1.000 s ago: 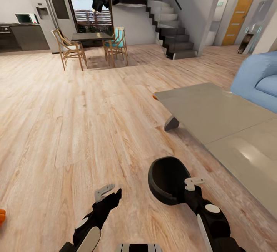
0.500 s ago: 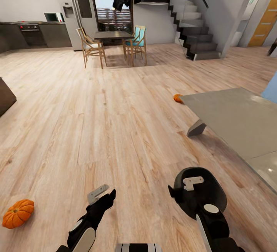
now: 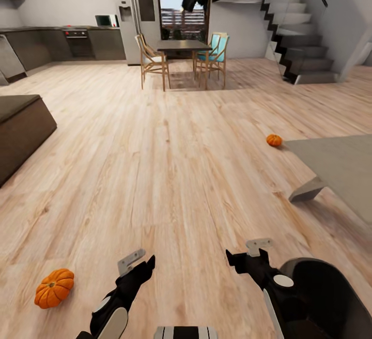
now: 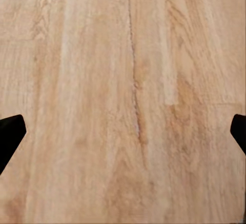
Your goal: Place each of the two pumpkins and all three candles from the living room inside a cabinet in the living room (use any cabinet), then make sure every cabinet is closed, and position the cauldron so it is next to a table in the living room.
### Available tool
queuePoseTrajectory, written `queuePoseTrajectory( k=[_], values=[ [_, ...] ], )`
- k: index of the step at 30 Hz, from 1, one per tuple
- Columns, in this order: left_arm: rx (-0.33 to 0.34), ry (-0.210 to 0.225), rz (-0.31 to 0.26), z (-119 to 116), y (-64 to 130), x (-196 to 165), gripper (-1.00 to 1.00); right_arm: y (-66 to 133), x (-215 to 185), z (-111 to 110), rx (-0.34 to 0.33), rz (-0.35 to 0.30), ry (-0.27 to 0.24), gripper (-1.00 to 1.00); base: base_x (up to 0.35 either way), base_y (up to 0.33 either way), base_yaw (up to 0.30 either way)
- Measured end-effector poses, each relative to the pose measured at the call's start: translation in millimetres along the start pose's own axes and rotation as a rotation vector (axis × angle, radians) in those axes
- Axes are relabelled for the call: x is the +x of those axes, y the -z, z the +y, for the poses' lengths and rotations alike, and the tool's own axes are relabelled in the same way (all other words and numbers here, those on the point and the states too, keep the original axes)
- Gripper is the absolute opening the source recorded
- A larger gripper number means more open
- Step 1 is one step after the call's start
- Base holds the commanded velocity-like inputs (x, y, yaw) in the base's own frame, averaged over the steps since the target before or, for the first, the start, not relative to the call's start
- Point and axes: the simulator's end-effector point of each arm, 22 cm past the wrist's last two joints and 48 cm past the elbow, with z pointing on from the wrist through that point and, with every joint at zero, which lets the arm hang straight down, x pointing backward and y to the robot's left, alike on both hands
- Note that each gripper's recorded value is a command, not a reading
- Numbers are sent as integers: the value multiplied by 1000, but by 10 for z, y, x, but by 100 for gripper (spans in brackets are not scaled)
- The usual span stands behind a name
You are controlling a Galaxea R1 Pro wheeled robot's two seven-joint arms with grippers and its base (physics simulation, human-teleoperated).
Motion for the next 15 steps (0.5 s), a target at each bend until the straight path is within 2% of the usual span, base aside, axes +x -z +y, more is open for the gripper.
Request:
queuePoseTrajectory(
  k=[5, 15],
  values=[
    [-2, -2, 3, 8, -6, 13, 100, -10, 4, -5, 0, 2, 1, 100, 313, 30, 193],
    [-3, -1, 5, 14, -5, 26, 100, -7, 38, -101, 10, 10, 18, 100, 321, 1, 11]
  ],
)
